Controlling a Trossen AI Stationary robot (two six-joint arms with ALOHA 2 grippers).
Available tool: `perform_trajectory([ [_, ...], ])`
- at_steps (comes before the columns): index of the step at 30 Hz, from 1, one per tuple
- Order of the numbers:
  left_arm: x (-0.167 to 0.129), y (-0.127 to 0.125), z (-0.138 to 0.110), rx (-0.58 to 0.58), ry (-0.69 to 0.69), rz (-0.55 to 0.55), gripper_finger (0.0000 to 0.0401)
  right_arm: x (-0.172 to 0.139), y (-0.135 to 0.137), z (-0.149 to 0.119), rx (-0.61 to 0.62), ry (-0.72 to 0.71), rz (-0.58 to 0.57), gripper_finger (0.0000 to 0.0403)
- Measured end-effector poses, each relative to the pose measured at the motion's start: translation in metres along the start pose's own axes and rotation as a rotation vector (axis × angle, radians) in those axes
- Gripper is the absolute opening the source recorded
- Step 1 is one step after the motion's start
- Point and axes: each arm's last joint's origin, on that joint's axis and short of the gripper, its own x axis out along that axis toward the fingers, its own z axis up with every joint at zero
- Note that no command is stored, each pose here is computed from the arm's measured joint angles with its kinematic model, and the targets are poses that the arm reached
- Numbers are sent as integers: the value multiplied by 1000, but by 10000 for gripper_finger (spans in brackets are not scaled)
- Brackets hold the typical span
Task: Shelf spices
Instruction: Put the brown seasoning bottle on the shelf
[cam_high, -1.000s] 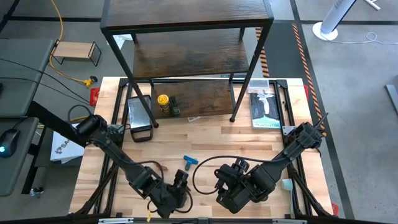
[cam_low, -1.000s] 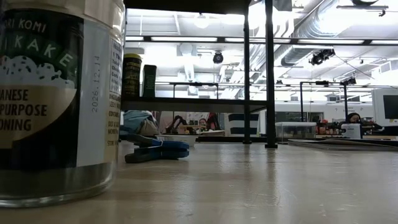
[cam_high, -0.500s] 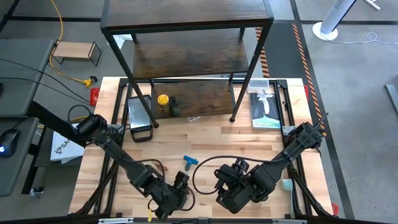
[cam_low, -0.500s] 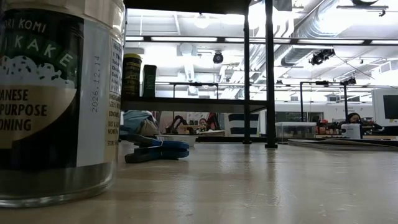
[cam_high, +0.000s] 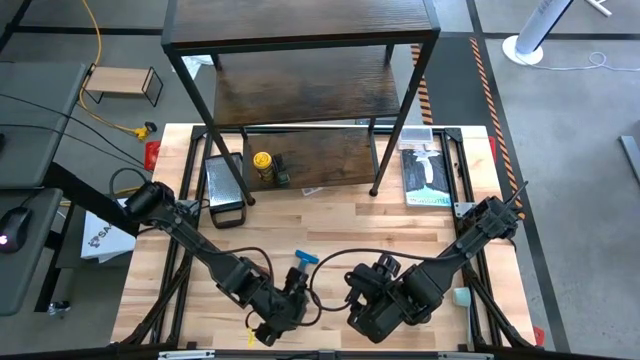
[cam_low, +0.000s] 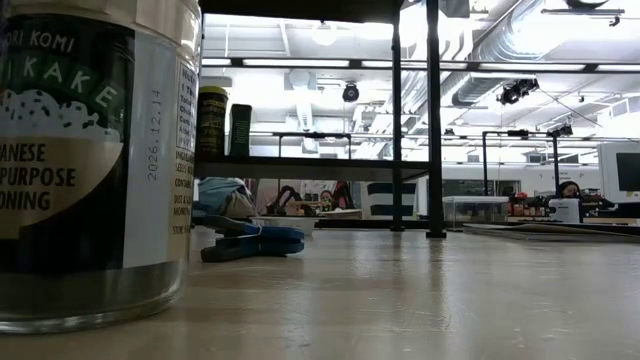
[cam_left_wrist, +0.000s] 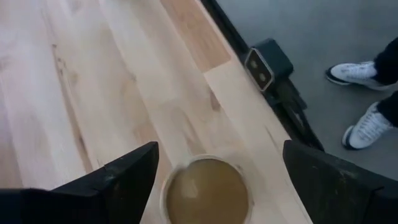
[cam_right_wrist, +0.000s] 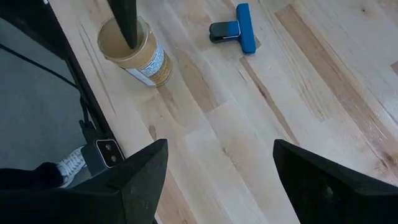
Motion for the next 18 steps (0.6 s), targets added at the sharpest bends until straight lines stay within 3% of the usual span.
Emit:
perform_trajectory([
  [5,5,7,-12,7,87,-16,339,0,0,0,16,-1,0,287],
  [18,10,12,-14,25,113,-79,339,0,0,1,16,-23,-8,287],
])
